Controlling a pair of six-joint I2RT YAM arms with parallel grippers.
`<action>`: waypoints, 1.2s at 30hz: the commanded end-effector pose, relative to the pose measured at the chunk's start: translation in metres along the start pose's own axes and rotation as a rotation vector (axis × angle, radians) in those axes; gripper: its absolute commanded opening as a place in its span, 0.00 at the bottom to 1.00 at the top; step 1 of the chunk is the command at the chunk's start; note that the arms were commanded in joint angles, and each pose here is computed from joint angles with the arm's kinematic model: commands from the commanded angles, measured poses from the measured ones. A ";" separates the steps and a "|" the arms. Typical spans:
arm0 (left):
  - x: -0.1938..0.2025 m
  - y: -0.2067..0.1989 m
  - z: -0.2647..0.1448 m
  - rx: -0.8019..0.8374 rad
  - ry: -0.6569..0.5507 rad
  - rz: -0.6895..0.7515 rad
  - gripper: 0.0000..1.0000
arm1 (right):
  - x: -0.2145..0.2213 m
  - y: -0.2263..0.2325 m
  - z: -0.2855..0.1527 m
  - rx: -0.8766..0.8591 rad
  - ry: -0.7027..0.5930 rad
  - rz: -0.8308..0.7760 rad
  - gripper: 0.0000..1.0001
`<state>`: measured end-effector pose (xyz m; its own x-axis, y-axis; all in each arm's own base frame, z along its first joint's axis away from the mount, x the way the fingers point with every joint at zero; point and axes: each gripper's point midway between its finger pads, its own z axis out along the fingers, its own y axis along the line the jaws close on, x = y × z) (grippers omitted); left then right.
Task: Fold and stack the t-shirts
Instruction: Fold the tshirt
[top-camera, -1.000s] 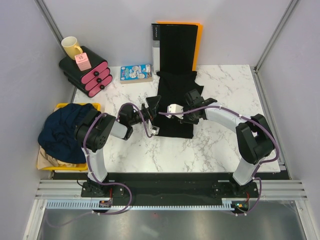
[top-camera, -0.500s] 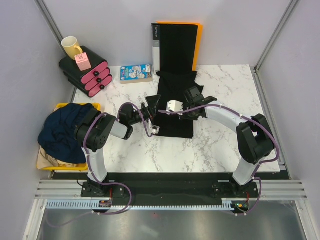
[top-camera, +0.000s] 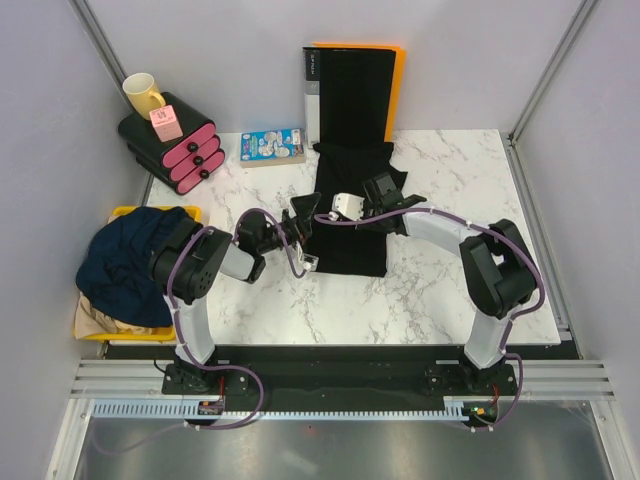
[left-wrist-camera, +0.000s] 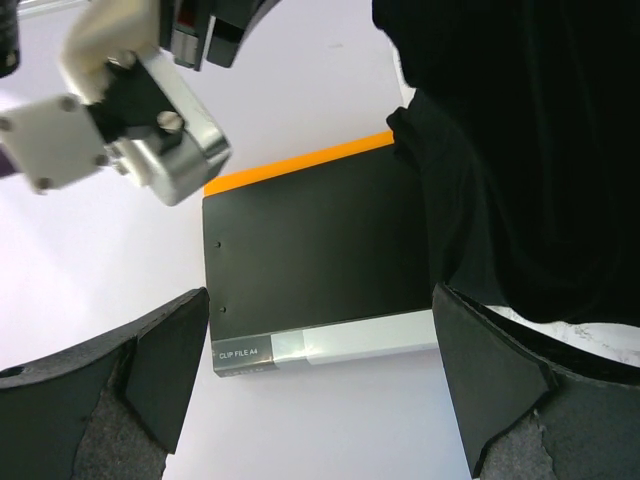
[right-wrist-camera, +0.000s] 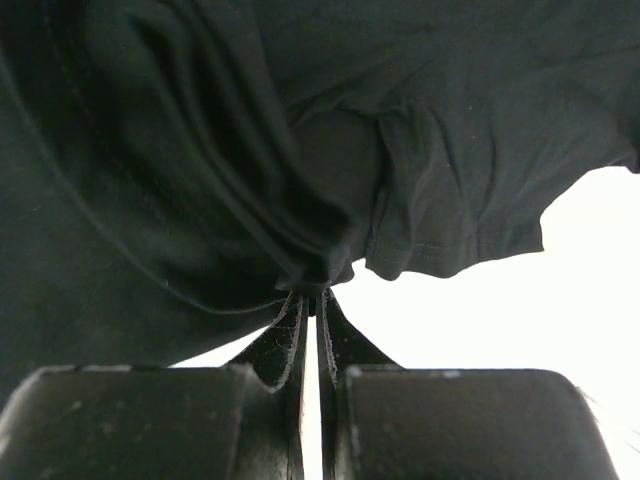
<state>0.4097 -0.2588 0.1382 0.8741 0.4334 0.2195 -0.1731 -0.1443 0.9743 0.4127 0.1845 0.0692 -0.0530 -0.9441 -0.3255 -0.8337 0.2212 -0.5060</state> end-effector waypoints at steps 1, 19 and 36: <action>0.000 0.034 -0.007 -0.082 0.016 0.049 1.00 | -0.009 -0.026 0.007 0.092 -0.011 0.041 0.07; -0.023 0.025 -0.030 -0.044 0.006 0.021 1.00 | 0.000 -0.095 0.002 0.377 0.088 0.149 0.72; -0.041 0.017 -0.043 0.000 -0.016 0.013 1.00 | -0.017 -0.055 -0.025 0.056 -0.067 0.162 0.51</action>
<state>0.3556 -0.2381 0.1329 0.8842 0.4296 0.1832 -0.1235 -0.1633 0.9788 0.4740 0.1670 0.1202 -0.1981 -0.8957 -0.3981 -0.6539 0.4233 -0.6271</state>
